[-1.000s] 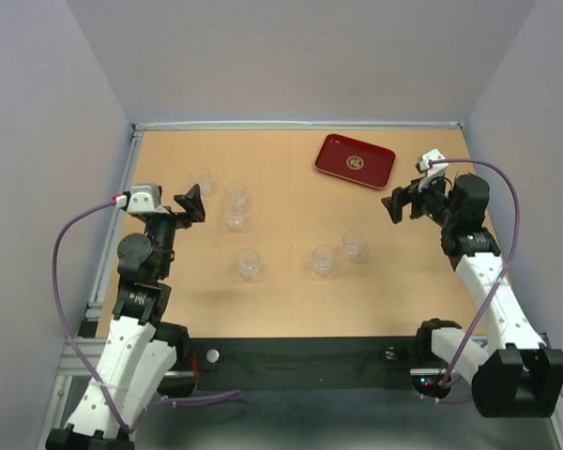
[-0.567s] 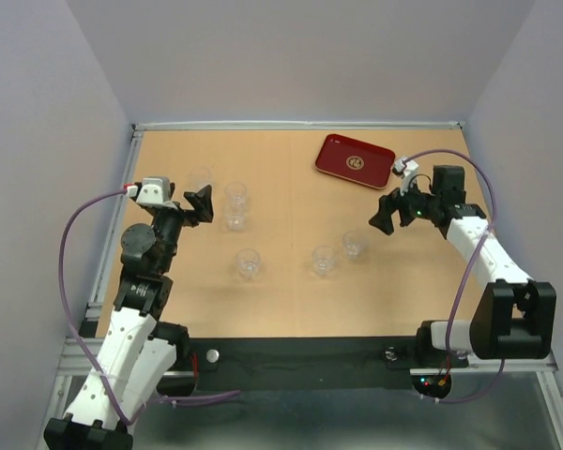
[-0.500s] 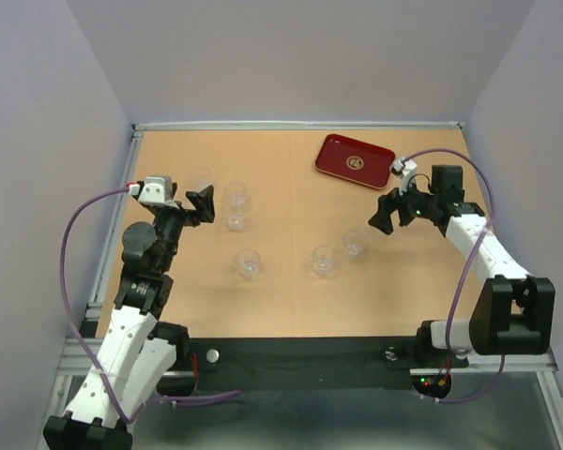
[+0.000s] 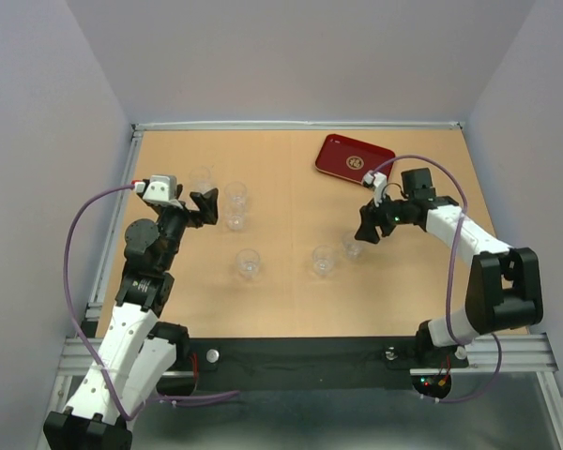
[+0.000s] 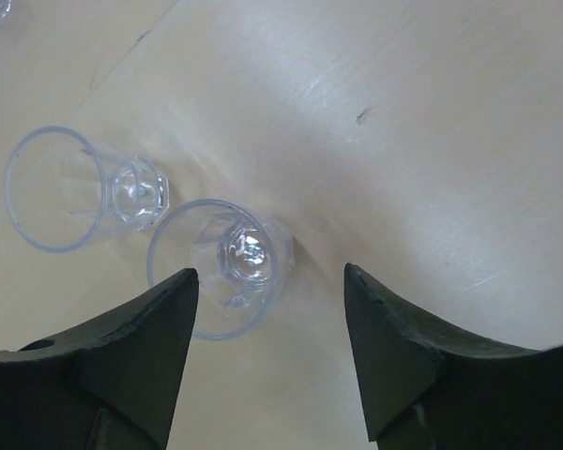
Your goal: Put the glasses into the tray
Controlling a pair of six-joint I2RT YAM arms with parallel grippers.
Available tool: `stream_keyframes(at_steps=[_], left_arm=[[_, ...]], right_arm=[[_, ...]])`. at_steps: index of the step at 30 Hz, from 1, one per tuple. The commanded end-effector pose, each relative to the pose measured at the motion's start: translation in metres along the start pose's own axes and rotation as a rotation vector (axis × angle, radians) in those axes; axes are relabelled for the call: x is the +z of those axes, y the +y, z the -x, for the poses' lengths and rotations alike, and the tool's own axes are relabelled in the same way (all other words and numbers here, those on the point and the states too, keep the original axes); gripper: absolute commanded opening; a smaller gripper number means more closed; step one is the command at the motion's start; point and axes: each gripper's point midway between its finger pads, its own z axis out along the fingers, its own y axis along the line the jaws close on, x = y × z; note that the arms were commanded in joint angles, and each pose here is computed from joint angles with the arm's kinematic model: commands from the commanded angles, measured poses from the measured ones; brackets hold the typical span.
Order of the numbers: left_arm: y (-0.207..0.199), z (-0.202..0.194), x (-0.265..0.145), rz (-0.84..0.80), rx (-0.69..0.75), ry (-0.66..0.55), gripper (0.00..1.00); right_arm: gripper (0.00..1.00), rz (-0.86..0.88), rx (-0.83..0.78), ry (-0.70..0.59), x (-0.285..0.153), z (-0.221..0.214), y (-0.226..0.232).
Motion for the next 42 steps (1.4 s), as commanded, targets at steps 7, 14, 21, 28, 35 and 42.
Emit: stream_keyframes(at_steps=[7,14,21,28,35,42], left_arm=[[-0.014,0.036,-0.001,-0.054,0.002,-0.092,0.99],[-0.016,0.035,0.0,-0.064,0.0,-0.085,0.99],[-0.016,0.036,-0.001,-0.065,0.0,-0.09,0.99],[-0.017,0.038,-0.002,-0.069,0.0,-0.097,0.99],[-0.017,0.037,-0.001,-0.07,0.003,-0.094,0.99],[-0.016,0.033,0.001,-0.065,0.007,-0.084,0.99]], right_arm=[[0.48,-0.03,-0.009,0.083,0.017,-0.005,-0.004],[0.14,-0.064,-0.036,0.101,0.016,-0.008,-0.007],[0.01,-0.149,-0.093,0.077,0.005,0.014,-0.022],[0.01,-0.402,-0.024,-0.003,0.003,0.072,-0.083],[0.0,-0.525,0.149,-0.125,0.029,0.13,-0.142],[0.01,-0.661,0.252,-0.225,0.044,0.179,-0.192]])
